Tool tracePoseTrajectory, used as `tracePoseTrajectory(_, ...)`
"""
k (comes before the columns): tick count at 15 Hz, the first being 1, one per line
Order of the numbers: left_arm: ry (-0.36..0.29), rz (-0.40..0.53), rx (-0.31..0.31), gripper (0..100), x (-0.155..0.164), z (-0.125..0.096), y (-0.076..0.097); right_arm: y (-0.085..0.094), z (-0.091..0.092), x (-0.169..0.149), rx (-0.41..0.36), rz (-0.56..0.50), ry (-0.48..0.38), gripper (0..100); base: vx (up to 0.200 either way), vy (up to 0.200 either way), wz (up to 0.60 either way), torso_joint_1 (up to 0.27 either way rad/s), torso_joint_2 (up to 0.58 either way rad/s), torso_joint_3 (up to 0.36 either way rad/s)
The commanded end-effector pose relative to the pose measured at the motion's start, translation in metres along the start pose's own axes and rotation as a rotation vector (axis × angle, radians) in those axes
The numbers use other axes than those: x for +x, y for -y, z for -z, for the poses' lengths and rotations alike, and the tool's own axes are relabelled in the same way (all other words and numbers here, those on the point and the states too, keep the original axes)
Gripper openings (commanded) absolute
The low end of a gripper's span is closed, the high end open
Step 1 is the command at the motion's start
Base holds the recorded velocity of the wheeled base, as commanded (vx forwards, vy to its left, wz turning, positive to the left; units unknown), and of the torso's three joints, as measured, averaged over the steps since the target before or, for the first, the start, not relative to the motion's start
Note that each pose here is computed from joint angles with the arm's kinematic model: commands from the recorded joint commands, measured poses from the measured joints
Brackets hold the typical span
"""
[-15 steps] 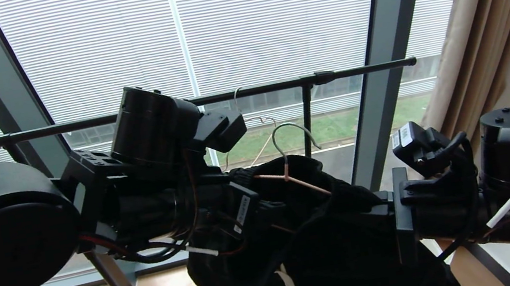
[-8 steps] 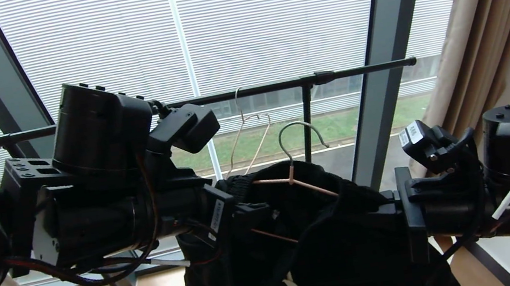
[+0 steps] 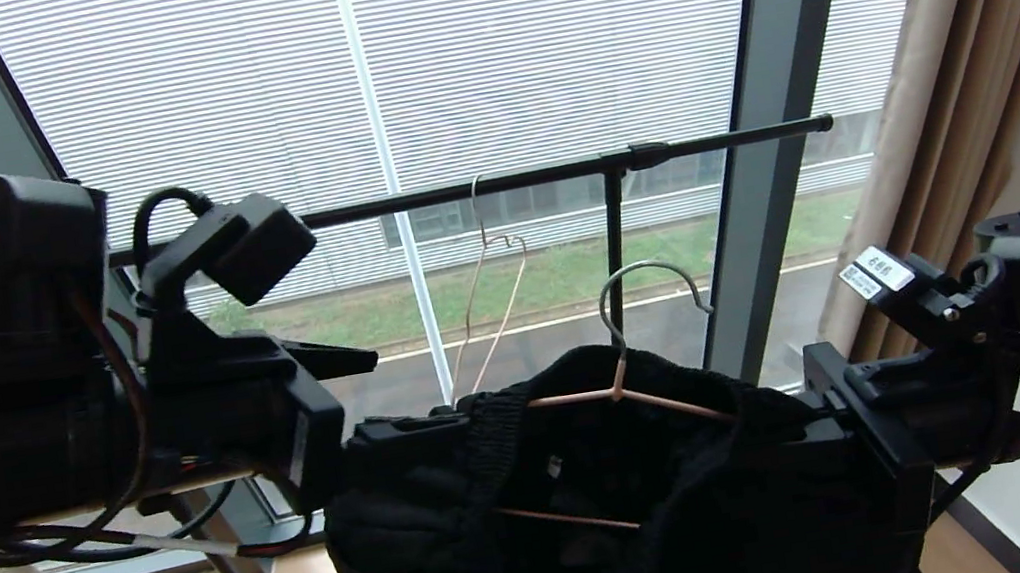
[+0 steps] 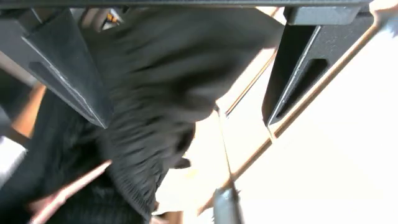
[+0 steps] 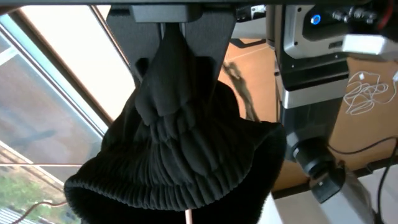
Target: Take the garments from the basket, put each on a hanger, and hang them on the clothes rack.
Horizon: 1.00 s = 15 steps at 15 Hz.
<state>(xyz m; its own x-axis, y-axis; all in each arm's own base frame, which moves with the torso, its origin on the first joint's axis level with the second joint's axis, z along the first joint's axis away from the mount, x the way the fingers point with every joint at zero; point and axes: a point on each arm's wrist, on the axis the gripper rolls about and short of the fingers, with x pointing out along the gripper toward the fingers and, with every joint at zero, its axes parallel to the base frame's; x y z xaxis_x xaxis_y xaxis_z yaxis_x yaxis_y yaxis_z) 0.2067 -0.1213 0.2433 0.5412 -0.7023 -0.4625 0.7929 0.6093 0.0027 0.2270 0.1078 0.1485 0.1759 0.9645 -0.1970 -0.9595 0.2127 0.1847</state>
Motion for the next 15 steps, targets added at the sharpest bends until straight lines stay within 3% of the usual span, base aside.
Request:
tracePoseTrajectory(1, 0.054, 0.057, 0.036, 100, -0.023, 0.01, -0.018, 0.004, 0.0, -0.004, -0.01, 0.015, 0.004, 0, 0.0, 0.0, 0.0, 0.0, 0.0, 0.0)
tracePoseTrajectory(4, 0.086, 0.193, 0.11, 100, -0.022, 0.019, -0.022, -0.001, -0.004, 0.003, -0.031, -0.017, 0.005, 0, 0.0, 0.0, 0.0, 0.0, 0.0, 0.0)
tracePoseTrajectory(5, 0.074, 0.238, 0.148, 100, -0.015, 0.027, -0.024, -0.002, -0.003, 0.005, -0.032, -0.028, 0.003, 0, 0.0, 0.0, 0.0, 0.0, 0.0, 0.0)
tracePoseTrajectory(7, 0.059, 0.297, 0.168, 100, -0.001, 0.034, -0.029, -0.008, -0.004, 0.01, -0.055, -0.057, 0.001, 0, 0.0, 0.0, 0.0, 0.0, 0.0, 0.0)
tracePoseTrajectory(15, 0.045, 0.354, 0.201, 100, 0.022, 0.042, -0.037, -0.023, -0.007, 0.019, -0.146, -0.124, 0.003, 0, 0.0, 0.0, 0.0, 0.0, 0.0, 0.0)
